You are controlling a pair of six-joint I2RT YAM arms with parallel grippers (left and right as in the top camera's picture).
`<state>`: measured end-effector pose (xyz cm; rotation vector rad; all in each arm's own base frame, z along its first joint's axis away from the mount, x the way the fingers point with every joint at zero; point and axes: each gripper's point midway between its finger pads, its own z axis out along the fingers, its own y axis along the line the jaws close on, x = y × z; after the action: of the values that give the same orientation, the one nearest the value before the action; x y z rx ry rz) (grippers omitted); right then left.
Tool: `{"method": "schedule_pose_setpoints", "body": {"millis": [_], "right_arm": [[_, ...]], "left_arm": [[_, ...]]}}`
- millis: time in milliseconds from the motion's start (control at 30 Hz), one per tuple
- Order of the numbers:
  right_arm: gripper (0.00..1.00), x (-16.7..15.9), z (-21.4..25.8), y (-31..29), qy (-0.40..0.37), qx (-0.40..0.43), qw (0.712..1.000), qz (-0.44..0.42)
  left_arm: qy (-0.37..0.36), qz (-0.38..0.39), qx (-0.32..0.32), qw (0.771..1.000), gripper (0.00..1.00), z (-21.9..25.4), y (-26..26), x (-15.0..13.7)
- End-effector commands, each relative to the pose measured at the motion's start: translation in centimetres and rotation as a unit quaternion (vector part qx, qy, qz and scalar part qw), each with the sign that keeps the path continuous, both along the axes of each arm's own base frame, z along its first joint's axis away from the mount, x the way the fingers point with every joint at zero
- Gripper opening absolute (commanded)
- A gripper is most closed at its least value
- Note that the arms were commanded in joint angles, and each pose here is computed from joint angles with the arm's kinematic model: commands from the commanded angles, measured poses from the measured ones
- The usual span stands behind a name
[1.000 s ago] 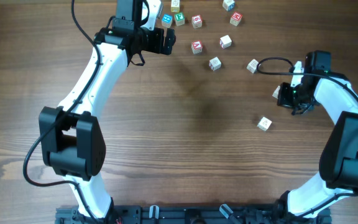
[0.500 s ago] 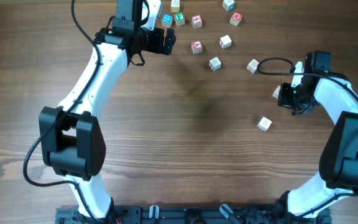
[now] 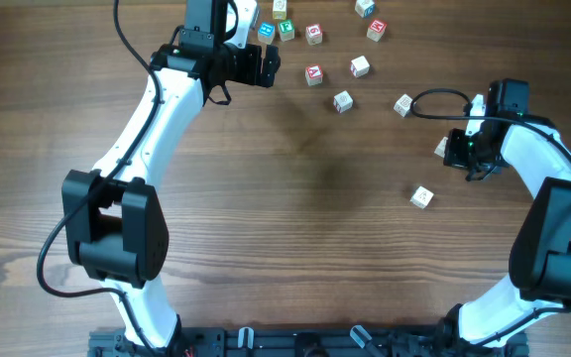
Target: Form a circle
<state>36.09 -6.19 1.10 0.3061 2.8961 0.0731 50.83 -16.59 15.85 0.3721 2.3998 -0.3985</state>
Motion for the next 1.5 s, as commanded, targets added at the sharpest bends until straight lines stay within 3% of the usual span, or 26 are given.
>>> {"method": "schedule_pose_setpoints", "body": {"millis": [0, 200, 367, 567, 767, 900, 1133, 1467], "right_arm": [[0.05, -0.5, -0.7, -0.4, 0.016, -0.014, 1.0, -0.008], [0.05, -1.0, -0.8, 0.4, 0.025, 0.008, 1.0, -0.003], [0.04, -3.8, -1.1, 1.4, 0.082, 0.031, 0.996, -0.005], [0.04, -6.8, -0.5, -4.6, 0.131, -0.129, 0.968, -0.168], [0.04, -4.4, 0.0, -7.5, 0.075, -0.167, 0.967, -0.177], [0.04, -2.5, 0.0, -7.2, 0.046, -0.157, 0.98, -0.112], [0.05, -1.2, -0.4, -4.8, 0.023, -0.085, 0.991, -0.097], [0.04, 0.3, -0.1, -5.2, -0.009, -0.089, 0.991, -0.099]], "left_arm": [[0.008, -0.004, -0.002, 1.0, 1.0, -0.6, -0.3, -0.2], [0.008, -0.004, -0.002, 1.0, 1.0, -0.6, -0.3, -0.2], [0.008, -0.003, 0.0, 1.0, 1.0, -0.6, -0.3, -0.2], [0.008, -0.003, 0.0, 1.0, 1.0, -0.6, -0.3, -0.2], [0.008, -0.003, 0.0, 1.0, 1.0, -0.6, -0.3, -0.2], [0.008, -0.003, 0.0, 1.0, 1.0, -0.6, -0.3, -0.2], [0.008, -0.003, 0.0, 1.0, 1.0, -0.6, -0.3, -0.2], [0.008, -0.003, 0.0, 1.0, 1.0, -0.6, -0.3, -0.2]]}}
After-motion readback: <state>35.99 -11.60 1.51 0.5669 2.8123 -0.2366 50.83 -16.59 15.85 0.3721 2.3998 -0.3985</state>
